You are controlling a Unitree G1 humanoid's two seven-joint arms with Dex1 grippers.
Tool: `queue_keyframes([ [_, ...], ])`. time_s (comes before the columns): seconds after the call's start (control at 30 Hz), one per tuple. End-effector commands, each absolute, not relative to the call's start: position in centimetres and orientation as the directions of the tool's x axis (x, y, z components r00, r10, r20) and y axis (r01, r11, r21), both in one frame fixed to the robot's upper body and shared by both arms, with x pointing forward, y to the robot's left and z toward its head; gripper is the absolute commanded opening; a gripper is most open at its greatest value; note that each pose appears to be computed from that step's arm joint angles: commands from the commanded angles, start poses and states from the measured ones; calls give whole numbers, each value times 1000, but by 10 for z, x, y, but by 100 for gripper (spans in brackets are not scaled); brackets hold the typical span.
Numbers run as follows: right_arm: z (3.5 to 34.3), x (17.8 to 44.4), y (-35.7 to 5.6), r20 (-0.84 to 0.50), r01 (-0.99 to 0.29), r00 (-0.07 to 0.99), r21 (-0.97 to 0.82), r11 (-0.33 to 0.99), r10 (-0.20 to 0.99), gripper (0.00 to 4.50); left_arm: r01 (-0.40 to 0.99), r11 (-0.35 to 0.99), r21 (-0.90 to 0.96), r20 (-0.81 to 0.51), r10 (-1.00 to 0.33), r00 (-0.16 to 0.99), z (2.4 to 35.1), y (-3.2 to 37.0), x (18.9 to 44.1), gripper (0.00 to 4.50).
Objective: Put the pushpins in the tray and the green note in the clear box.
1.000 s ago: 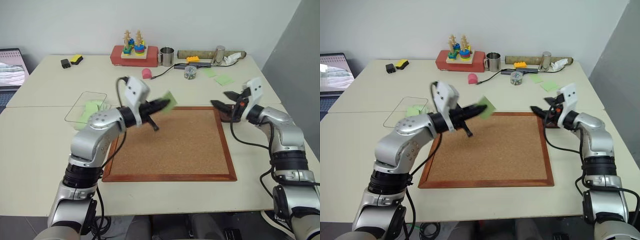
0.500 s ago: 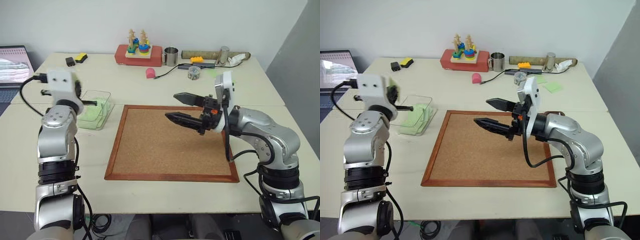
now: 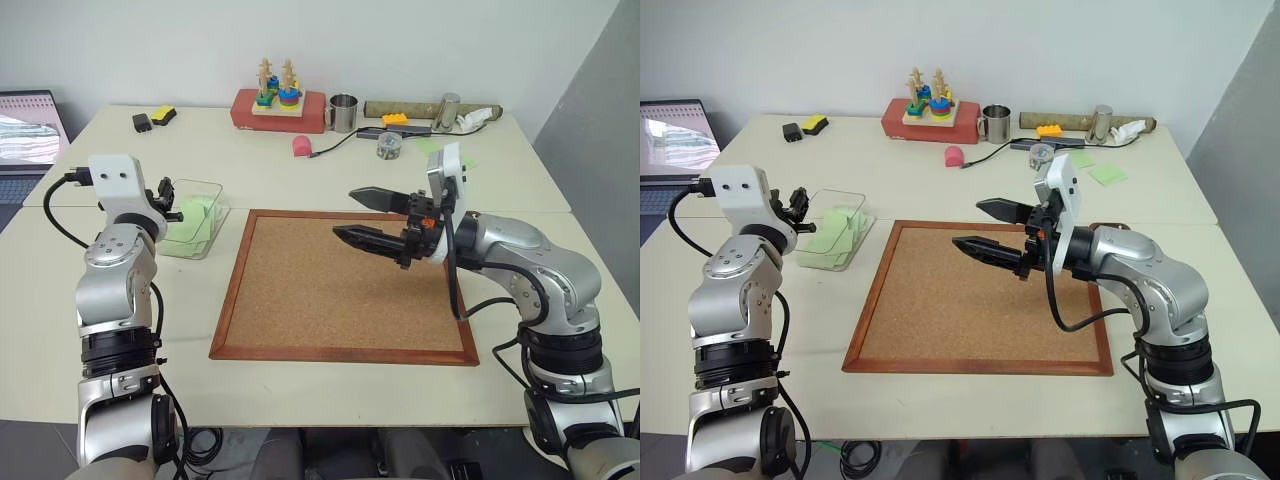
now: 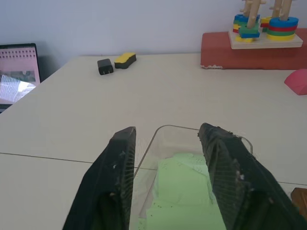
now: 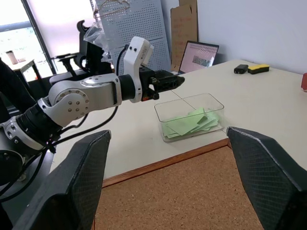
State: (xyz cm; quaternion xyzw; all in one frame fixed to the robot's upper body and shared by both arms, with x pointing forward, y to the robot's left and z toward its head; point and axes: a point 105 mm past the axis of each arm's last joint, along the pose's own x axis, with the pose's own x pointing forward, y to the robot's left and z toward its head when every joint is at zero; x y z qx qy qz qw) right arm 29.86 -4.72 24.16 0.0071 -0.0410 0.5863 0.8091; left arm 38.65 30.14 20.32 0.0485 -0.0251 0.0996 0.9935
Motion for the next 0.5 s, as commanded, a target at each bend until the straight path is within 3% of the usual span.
queue_keyframes([
  [0.03,246,311,-60,72,-908,394,-127,400,916,406,70,987,145,35,-76,996,207,261,385,323],
  [0.13,234,328,-80,17,-843,508,-193,502,861,406,331,915,232,-74,-322,944,190,223,369,385],
  [0.27,222,339,-102,-32,-782,605,-214,585,796,406,615,752,236,-193,-584,788,179,184,337,447],
  [0.37,215,336,-112,-58,-780,613,-208,591,788,406,692,682,235,-242,-649,721,178,176,324,447],
  [0.5,208,331,-121,-89,-781,616,-202,591,783,406,697,667,264,-255,-649,717,182,181,324,447],
])
